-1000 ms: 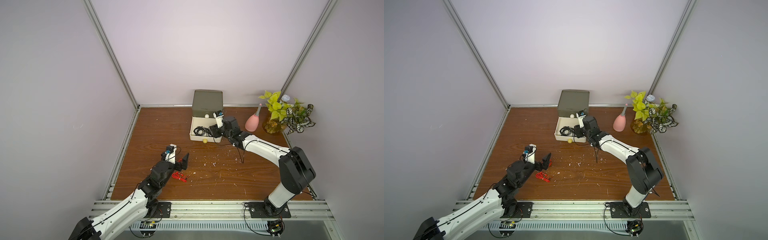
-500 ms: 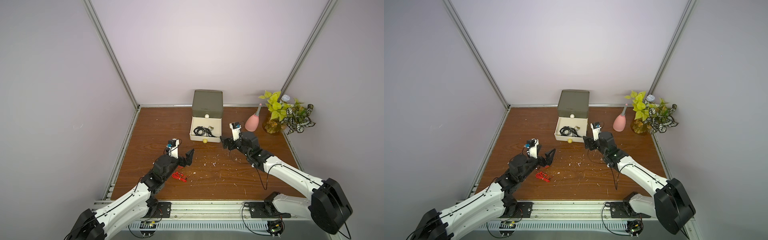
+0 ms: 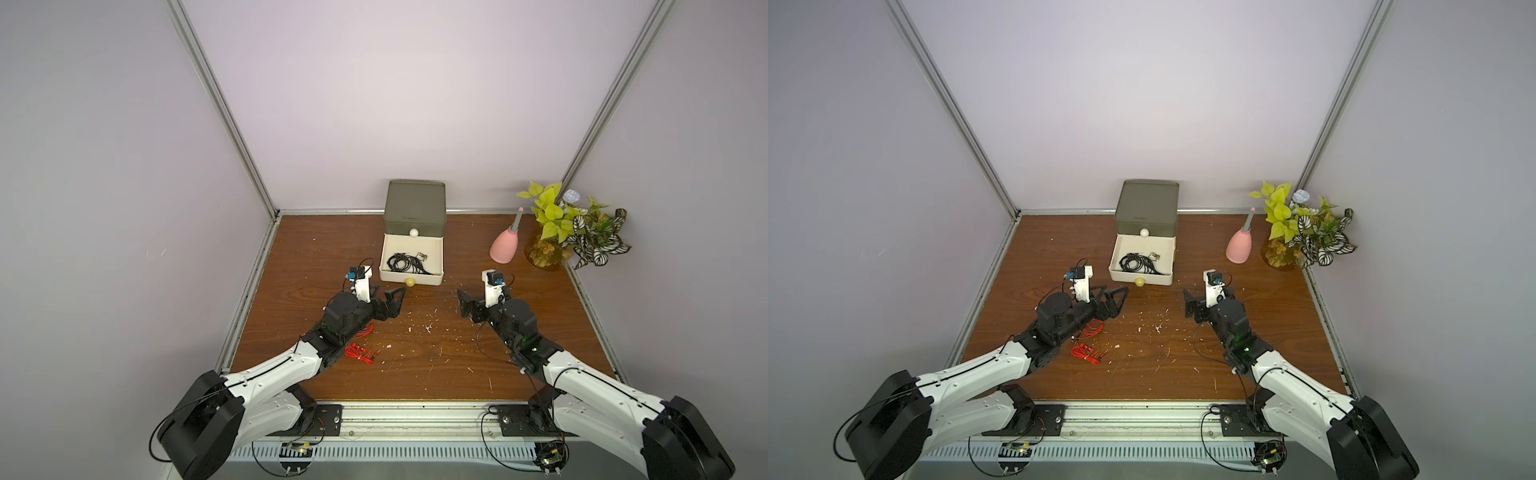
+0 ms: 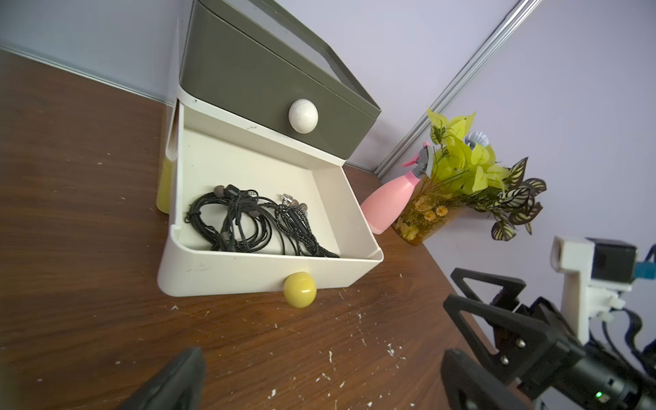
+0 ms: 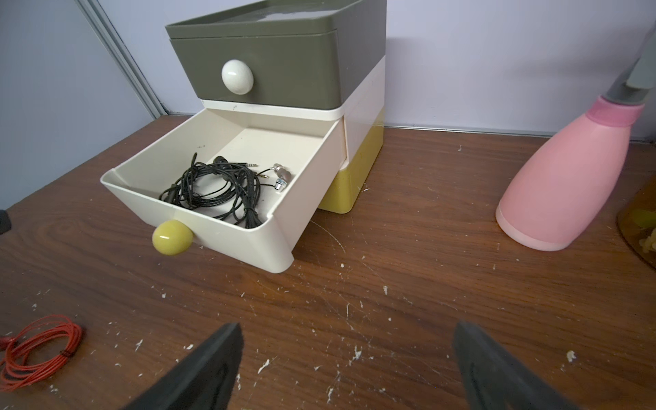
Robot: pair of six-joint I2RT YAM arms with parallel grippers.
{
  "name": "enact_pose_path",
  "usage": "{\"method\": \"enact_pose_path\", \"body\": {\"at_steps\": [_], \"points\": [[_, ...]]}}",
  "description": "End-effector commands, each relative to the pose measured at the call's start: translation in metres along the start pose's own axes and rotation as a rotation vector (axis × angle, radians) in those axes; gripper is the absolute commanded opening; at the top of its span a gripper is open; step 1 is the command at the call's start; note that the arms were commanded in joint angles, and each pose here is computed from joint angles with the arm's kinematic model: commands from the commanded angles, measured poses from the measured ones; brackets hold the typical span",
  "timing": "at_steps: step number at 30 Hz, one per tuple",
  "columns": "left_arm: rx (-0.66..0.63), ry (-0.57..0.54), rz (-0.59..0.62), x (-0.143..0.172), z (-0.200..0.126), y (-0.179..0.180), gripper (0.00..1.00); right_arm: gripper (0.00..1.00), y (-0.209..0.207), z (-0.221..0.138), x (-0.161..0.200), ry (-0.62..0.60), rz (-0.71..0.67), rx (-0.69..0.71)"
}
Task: Place the wired earphones into the drawer by color
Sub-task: Place the wired earphones in the drawer, then close the drawer in the storage box.
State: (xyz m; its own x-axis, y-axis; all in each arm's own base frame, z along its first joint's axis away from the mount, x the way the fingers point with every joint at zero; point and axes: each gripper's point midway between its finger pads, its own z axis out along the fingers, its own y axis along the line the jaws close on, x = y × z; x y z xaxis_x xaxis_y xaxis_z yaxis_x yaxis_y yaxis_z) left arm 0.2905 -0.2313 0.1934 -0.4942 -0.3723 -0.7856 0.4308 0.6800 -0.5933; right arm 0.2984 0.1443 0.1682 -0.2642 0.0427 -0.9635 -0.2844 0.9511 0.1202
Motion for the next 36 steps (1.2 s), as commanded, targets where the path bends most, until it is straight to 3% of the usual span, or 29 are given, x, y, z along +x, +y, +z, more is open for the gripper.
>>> {"method": "enact_pose_path", "body": {"at_steps": [1, 10, 36], "points": [[0.069, -0.049, -0.113, -0.016, 0.007, -0.013, 1.0, 0.99, -0.006, -0.008, -0.035, -0.151, 0.062, 0.023], [0.116, -0.053, -0.217, -0.014, 0.032, -0.017, 0.99, 0.99, -0.008, -0.01, -0.034, -0.156, 0.062, 0.032], [0.111, -0.031, -0.221, -0.011, 0.072, -0.016, 1.0, 0.99, -0.009, -0.013, -0.036, -0.169, 0.053, 0.035]]}}
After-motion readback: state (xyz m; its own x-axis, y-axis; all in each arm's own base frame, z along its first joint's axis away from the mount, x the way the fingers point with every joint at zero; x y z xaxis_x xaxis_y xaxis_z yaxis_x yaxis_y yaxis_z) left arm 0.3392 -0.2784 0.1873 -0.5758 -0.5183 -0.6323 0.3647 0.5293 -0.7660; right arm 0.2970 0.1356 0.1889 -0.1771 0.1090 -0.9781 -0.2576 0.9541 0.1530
